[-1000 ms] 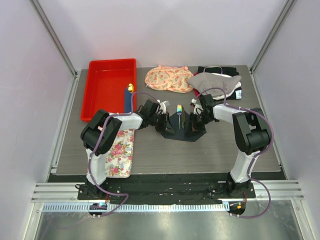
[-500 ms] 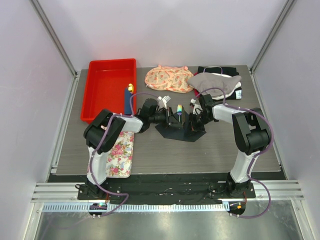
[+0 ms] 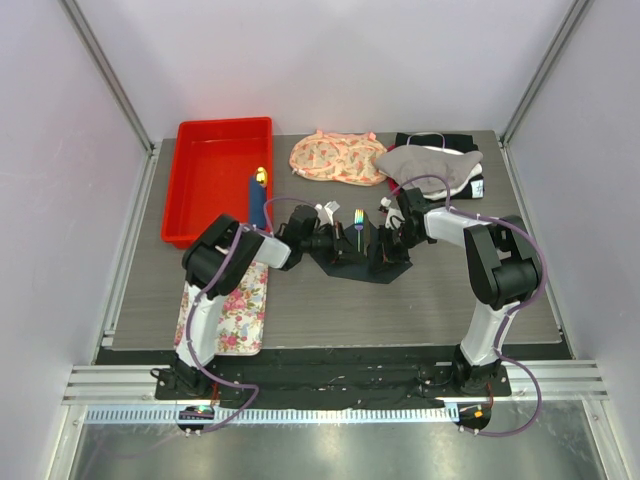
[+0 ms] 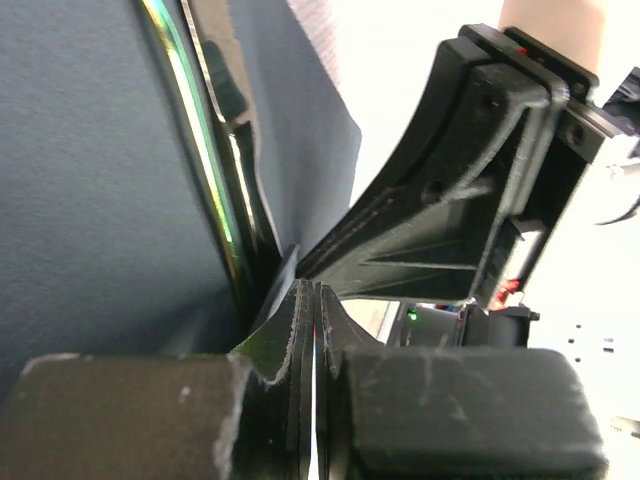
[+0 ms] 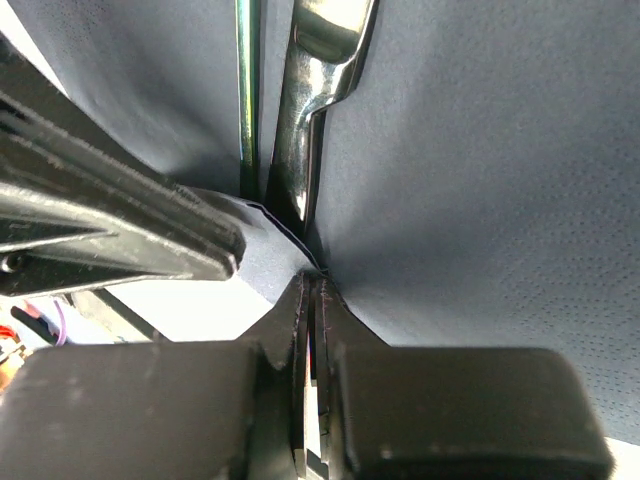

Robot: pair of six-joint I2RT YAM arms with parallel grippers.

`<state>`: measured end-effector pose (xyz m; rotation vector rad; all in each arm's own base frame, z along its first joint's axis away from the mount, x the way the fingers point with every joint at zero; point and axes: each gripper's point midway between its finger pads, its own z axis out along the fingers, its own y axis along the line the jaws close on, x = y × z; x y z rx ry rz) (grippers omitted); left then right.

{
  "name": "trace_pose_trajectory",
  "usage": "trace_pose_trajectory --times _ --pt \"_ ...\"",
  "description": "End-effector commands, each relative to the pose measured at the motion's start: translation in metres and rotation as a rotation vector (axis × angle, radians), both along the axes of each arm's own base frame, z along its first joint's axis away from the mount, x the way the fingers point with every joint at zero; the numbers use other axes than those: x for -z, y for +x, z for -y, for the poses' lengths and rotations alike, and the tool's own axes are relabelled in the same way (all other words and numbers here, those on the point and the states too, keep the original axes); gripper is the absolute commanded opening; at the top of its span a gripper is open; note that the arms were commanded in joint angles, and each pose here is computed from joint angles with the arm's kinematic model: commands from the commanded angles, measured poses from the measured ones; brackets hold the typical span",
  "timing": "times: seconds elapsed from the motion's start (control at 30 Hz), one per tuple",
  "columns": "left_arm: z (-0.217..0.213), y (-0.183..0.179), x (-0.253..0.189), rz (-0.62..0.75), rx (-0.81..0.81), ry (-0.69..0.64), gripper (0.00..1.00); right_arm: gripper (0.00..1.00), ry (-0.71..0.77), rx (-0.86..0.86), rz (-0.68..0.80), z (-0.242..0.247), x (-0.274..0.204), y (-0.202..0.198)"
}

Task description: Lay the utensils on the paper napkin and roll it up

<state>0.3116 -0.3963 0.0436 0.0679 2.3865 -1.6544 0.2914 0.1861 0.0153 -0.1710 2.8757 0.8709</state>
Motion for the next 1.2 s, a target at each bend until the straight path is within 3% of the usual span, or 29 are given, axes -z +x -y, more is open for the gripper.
trace_pose_trajectory --times 0.0,0.5,1.17 --pt "0.002 0.011 0.003 0.036 -0.014 0.023 0.03 0.01 -0.056 -0.013 0.038 0.005 0.006 0.008" --pt "0.014 0.013 -0.011 0.044 0.004 -0.061 0.03 0.01 -0.043 -0.015 0.026 0.003 0.006 0.007" --pt "0.008 0.009 0.021 -0.028 -0.028 0.048 0.01 0.03 -0.006 -0.009 0.054 -0.003 -0.012 0.009"
